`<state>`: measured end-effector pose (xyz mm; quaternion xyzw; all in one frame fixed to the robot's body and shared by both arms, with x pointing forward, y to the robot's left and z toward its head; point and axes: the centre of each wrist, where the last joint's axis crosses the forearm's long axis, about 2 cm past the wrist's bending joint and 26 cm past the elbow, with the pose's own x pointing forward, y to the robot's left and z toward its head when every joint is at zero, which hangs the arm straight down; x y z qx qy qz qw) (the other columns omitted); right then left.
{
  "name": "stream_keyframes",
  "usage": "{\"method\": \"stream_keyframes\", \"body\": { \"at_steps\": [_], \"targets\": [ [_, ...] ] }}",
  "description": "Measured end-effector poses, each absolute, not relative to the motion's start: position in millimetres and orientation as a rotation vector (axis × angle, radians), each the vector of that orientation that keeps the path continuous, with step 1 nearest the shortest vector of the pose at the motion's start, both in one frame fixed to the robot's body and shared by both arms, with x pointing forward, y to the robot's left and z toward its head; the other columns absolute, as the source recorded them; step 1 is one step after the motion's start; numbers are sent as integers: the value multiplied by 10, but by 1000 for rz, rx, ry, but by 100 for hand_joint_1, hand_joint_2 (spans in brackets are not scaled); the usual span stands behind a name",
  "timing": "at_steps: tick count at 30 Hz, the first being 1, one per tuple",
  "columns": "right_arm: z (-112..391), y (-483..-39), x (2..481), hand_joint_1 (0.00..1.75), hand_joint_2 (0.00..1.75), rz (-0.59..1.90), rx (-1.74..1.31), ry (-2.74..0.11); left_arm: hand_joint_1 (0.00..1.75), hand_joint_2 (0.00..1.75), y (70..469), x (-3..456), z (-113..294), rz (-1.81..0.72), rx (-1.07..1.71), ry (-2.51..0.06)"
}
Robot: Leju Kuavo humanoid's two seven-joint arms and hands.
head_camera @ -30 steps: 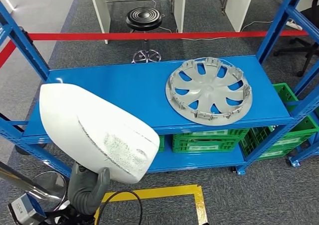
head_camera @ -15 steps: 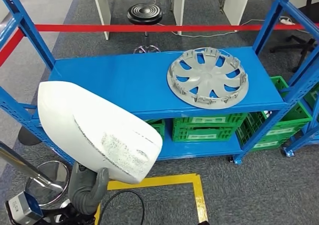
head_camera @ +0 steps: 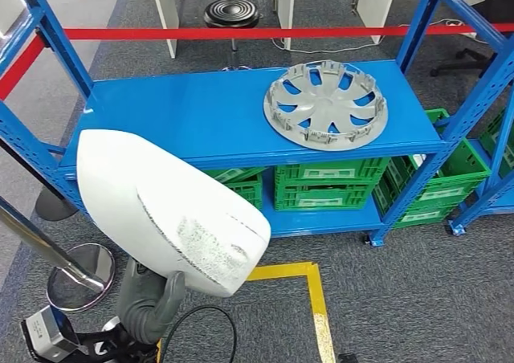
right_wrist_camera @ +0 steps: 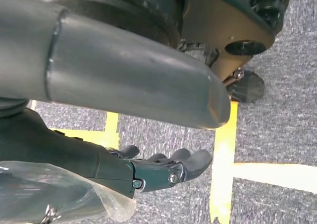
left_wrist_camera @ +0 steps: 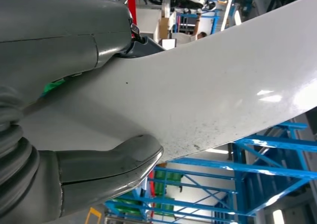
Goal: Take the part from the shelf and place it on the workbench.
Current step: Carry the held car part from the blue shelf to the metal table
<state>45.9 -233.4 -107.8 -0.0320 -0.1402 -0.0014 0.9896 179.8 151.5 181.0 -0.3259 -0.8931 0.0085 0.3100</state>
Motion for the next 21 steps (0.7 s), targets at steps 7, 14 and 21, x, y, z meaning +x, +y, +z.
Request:
{"method": "stream_keyframes", "body": {
  "at_steps": [7, 14, 21],
  "targets": [
    [-1079, -2335, 449, 0, 0, -5, -72, -276, 175, 175, 1502, 1791, 1811, 17, -864, -2358],
    [-1074, -2332, 489, 0, 0, 44, -67, -275, 175, 175, 1513, 1778, 1825, 25, -834, -2368],
    [-1074, -2331, 489, 0, 0, 93, -51, -274, 175, 175, 1586, 1679, 1838, 51, -790, -2377]
  ]
}}
